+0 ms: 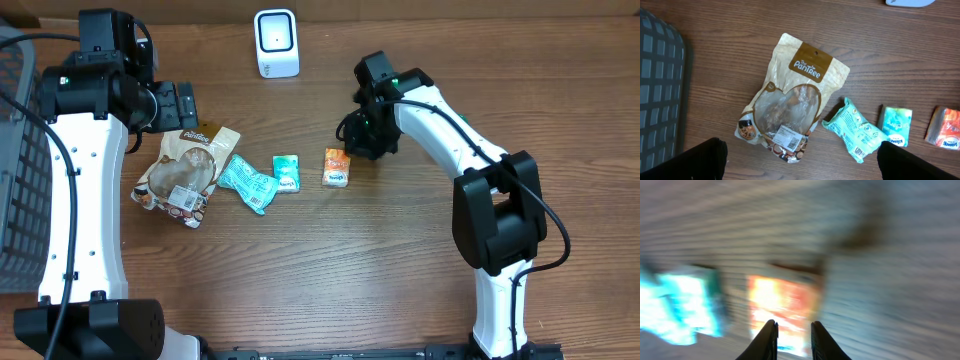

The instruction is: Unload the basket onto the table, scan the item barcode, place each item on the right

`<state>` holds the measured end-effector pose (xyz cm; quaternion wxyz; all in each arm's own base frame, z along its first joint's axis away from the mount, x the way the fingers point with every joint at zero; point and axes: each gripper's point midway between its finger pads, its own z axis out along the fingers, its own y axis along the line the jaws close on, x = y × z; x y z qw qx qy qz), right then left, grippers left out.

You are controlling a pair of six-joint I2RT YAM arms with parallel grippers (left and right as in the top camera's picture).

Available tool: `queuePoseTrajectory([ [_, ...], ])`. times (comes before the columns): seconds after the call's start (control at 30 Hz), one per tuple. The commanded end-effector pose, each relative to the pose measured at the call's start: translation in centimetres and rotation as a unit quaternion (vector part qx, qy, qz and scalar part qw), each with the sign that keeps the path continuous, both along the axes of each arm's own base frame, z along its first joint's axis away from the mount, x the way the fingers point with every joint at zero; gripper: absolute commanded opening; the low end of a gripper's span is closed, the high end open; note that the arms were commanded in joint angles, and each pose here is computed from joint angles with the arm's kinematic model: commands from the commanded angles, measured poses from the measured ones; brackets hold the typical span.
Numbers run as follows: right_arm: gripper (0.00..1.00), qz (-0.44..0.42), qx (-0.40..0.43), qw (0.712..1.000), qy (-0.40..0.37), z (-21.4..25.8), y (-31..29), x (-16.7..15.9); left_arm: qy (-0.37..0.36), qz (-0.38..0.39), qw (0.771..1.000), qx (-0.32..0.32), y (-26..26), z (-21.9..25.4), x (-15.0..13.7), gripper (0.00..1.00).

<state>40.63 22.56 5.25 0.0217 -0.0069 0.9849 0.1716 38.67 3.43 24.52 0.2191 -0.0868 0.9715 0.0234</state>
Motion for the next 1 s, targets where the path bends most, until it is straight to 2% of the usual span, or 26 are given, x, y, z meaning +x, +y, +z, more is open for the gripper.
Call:
queuePoseTrajectory([
  [0.0,0.20,0.026,0.077,0.997,-0.013,2.5,4.3,-0.1,-0.013,0.004,1.000,-0.003,0.0,0.9,0.0,1.00],
  [0.1,0.20,0.002,0.079,0.996,-0.026,2.2,6.1,0.2,-0.013,0.004,1.000,-0.003,0.0,0.9,0.0,1.00],
  [0.37,0.15,-0.085,-0.007,0.996,-0.034,-1.1,7.1,-1.5,-0.013,0.004,1.000,-0.003,0.0,0.9,0.0,1.00],
  [0.6,0.15,-0.090,-0.033,0.995,-0.011,-2.2,6.2,-2.9,-0.013,0.004,1.000,-0.003,0.0,0.9,0.0,1.00],
  [0.97,0.16,-0.091,-0.075,0.993,0.012,-2.7,2.5,-3.1,-0.013,0.004,1.000,-0.003,0.0,0.9,0.0,1.00],
])
